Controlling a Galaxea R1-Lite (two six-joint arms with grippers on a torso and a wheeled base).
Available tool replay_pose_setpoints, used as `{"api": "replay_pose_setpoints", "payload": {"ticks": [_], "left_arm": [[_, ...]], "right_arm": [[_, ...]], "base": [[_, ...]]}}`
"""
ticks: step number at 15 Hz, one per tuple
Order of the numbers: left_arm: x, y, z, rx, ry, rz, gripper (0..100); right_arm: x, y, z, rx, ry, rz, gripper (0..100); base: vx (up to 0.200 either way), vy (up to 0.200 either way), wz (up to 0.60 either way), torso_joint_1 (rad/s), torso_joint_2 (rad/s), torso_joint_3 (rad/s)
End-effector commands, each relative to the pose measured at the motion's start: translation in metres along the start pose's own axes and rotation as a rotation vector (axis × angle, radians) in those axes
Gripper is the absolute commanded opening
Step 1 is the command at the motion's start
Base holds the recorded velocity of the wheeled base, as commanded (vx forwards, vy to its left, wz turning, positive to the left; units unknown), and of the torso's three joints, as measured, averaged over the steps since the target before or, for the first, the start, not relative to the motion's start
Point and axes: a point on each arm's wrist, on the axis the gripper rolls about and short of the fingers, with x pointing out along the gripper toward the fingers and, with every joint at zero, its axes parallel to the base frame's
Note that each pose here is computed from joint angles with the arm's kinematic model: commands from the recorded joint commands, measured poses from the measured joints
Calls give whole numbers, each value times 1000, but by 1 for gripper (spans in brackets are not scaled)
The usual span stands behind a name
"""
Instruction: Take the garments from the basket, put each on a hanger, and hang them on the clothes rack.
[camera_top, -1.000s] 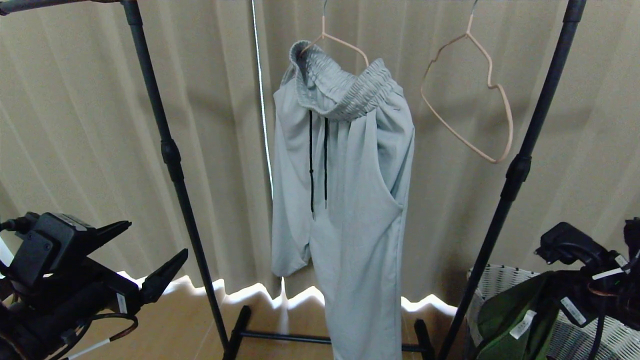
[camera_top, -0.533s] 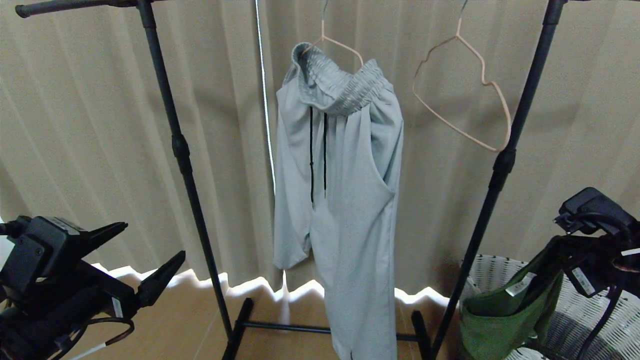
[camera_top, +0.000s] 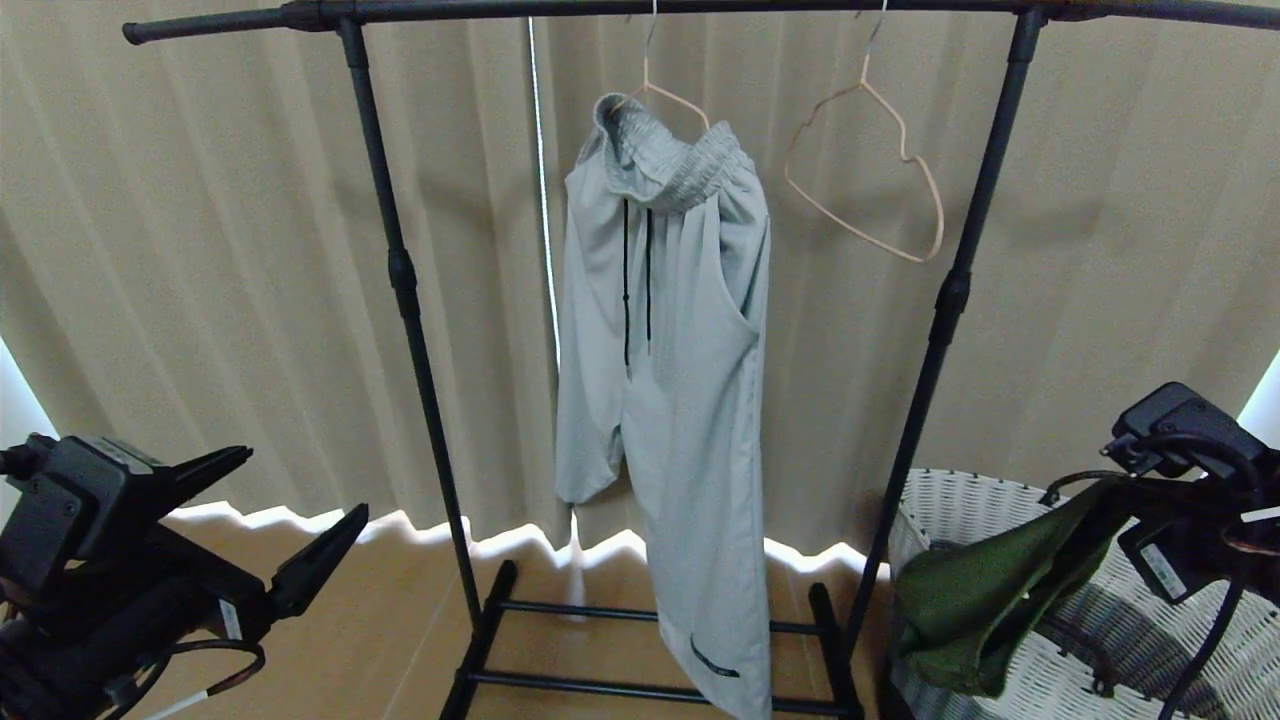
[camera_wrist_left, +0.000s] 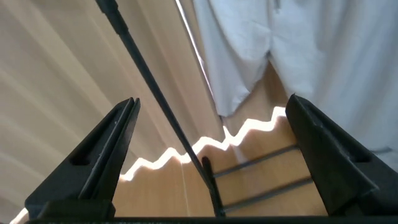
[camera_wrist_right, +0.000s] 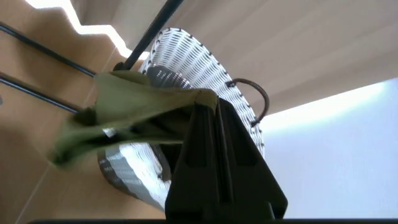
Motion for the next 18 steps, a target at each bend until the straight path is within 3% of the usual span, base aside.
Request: {"api": "replay_pose_setpoints", "payload": {"ticks": [1, 3, 4, 7, 8, 11, 15, 18], "left_arm": [[1, -1, 0, 0, 0, -7, 100], [1, -1, 1, 1, -5, -10, 100], [-1, -2, 4, 0, -52, -93, 100], [4, -4, 13, -25, -123, -223, 100], [9, -11, 24, -20, -187, -321, 100], [16, -27, 51, -15, -295, -437, 100], [35, -52, 56, -20, -278, -558, 100], [60, -76, 72, -21, -307, -635, 100]], "right_arm": [[-1, 6, 3, -15, -15, 27, 0], [-2, 9, 4, -12, -24, 39, 0], [-5, 18, 15, 22, -73, 85, 0], [-4, 23, 38, 31, -144, 126, 0], [-4, 26, 52, 36, -189, 155, 0], [-16, 40, 70, 159, -262, 245, 0], [-26, 42, 80, 198, -320, 309, 0], [-30, 37, 88, 207, -360, 318, 0]], "base": [[0, 0, 0, 0, 0, 0], [0, 0, 0, 0, 0, 0], [0, 0, 0, 0, 0, 0], [0, 0, 0, 0, 0, 0], [0, 0, 0, 0, 0, 0], [0, 0, 0, 0, 0, 0], [0, 0, 0, 0, 0, 0], [0, 0, 0, 0, 0, 0]]}}
